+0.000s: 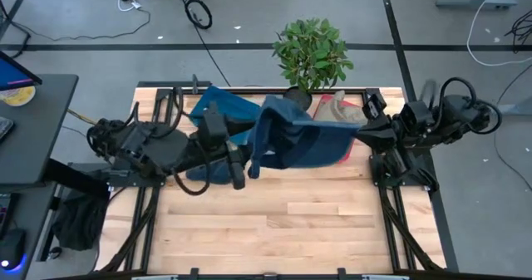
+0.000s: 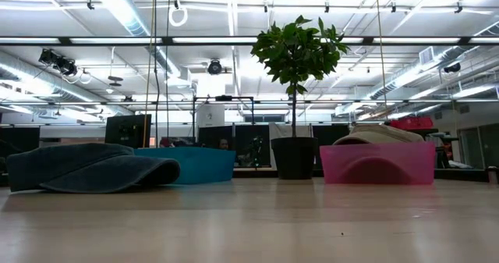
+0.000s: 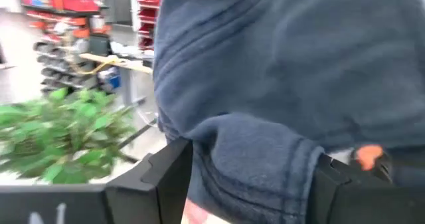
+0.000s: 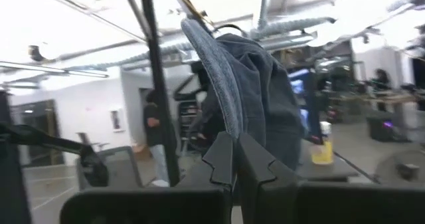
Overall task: Pick & Place hat
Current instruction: Put the right blue cap into the blue bin
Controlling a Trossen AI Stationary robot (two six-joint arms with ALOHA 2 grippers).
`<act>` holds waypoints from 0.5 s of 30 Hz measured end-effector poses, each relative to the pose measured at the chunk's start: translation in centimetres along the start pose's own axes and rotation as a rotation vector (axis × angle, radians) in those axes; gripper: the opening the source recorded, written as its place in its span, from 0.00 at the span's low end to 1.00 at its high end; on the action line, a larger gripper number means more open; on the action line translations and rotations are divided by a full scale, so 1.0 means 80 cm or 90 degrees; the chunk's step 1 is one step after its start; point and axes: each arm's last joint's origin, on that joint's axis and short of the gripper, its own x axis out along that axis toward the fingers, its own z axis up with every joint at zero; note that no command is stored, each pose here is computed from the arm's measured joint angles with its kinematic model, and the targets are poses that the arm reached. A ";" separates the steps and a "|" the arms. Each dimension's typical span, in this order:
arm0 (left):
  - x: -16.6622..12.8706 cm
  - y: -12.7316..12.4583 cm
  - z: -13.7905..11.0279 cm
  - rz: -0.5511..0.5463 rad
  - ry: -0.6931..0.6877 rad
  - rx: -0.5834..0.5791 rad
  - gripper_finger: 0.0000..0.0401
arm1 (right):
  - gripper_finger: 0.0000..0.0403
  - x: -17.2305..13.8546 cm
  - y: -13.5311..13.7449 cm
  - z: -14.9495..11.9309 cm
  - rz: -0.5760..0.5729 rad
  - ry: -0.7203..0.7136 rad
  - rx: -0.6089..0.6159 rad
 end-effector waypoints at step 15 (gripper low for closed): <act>0.007 0.012 0.004 -0.052 0.012 0.047 0.52 | 0.00 0.001 0.005 0.002 0.082 -0.012 0.025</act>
